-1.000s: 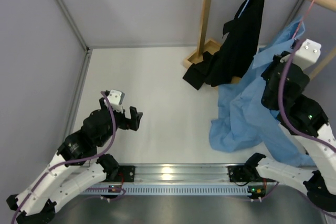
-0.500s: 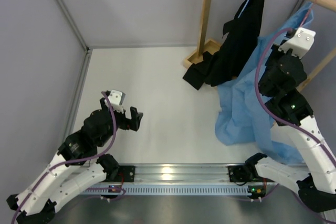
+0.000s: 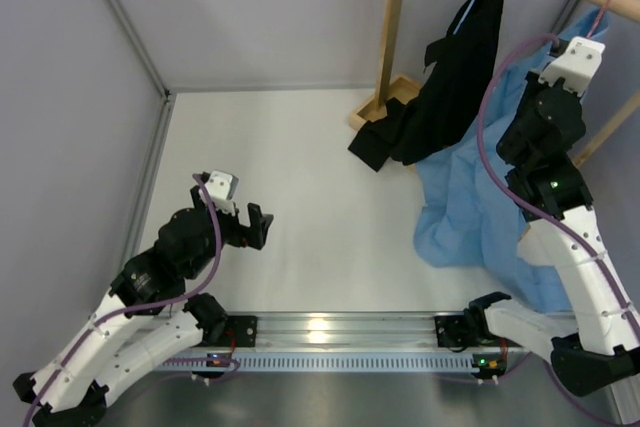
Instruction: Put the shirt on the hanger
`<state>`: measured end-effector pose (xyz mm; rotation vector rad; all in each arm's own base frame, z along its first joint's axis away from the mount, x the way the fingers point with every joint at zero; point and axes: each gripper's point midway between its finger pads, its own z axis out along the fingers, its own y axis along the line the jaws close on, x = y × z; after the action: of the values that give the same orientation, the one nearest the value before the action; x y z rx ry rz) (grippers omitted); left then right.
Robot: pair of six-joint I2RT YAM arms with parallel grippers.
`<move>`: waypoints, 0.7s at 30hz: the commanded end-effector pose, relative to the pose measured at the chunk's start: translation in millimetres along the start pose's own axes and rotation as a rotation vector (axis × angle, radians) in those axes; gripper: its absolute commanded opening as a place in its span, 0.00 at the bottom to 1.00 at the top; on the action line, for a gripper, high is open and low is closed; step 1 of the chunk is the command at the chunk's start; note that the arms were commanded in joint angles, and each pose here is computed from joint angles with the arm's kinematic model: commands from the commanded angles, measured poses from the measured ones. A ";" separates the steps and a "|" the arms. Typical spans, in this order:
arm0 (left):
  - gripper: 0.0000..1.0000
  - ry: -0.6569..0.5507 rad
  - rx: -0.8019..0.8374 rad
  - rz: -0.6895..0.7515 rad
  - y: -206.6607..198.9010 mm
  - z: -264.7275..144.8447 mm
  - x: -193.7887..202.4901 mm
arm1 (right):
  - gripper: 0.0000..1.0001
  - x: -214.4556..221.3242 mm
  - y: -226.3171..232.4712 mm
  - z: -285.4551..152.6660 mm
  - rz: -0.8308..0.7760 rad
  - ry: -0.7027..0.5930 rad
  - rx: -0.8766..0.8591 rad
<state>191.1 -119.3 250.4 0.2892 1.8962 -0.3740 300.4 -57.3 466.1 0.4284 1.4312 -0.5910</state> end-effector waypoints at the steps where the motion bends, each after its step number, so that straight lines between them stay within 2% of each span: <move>1: 0.98 -0.049 0.020 -0.017 -3.1 1.3 -12.4 | 0.00 -38.8 -8.8 3.3 0.143 -0.099 0.011; 6: 0.98 -0.049 0.029 -0.018 -4.4 1.2 -11.7 | 0.00 -17.6 -0.7 6.1 0.149 -0.065 0.016; 13: 0.98 -0.046 0.028 -0.023 -3.8 3.0 -11.3 | 0.00 16.1 3.0 5.0 0.245 -0.016 0.057; 16: 0.98 -0.045 0.034 -0.026 -4.5 3.9 -11.7 | 0.00 18.5 5.9 6.6 0.339 -0.006 0.084; 21: 0.98 -0.046 0.036 -0.029 -4.2 3.6 -11.5 | 0.00 23.4 16.6 8.5 0.321 0.034 0.136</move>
<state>193.0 -120.2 249.2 0.2832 1.9007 -0.3993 319.5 -50.9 419.6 0.6378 1.4201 -0.4741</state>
